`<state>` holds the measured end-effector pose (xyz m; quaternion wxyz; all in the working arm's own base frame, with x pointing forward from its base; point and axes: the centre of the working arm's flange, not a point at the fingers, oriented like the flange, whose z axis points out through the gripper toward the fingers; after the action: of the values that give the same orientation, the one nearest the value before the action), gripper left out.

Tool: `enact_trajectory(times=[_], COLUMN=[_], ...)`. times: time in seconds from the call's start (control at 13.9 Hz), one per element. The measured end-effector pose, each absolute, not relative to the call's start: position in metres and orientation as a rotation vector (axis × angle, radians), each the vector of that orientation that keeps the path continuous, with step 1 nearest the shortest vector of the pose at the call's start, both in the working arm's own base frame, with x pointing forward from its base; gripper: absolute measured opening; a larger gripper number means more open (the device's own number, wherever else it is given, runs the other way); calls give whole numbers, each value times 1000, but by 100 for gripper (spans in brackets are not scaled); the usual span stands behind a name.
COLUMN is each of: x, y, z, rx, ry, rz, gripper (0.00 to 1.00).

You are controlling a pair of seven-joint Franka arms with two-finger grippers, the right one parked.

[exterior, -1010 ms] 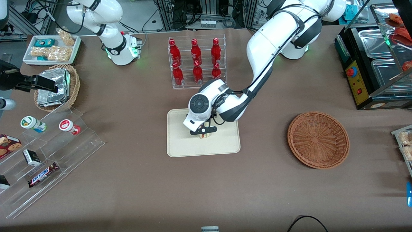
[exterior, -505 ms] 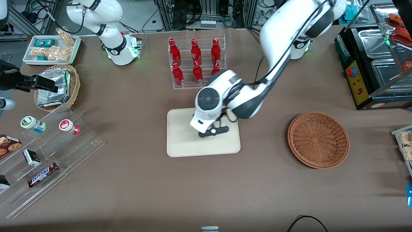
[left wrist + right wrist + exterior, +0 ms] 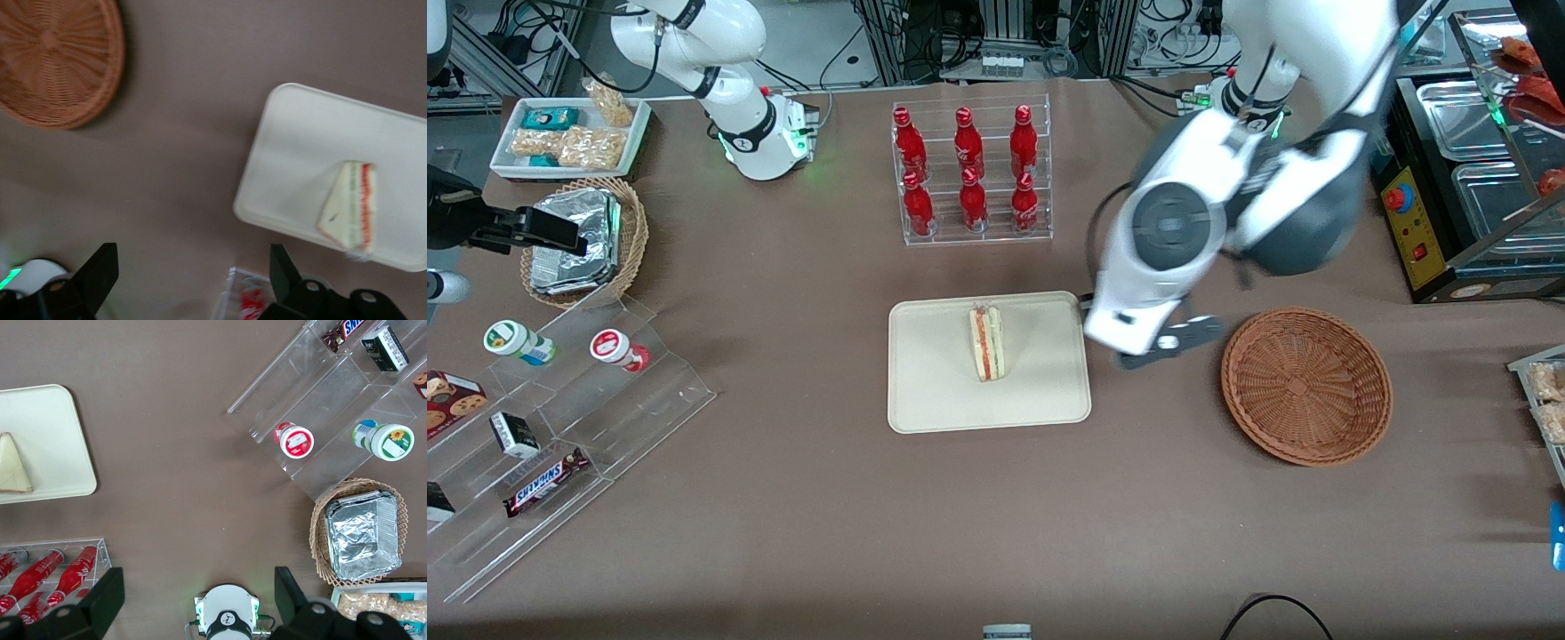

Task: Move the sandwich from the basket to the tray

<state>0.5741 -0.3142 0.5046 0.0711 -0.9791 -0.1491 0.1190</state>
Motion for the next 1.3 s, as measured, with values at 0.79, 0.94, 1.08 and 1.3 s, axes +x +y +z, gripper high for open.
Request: enact_trajectory(times=[0.79, 0.94, 1.08, 1.3], x=[543, 540, 535, 531], y=[-84, -69, -60, -60], z=[629, 636, 646, 651], rx=[-2934, -2957, -3024, -3046], ry=[-276, -287, -309, -313], rz=[524, 520, 532, 530], gripper=[100, 100, 100, 100])
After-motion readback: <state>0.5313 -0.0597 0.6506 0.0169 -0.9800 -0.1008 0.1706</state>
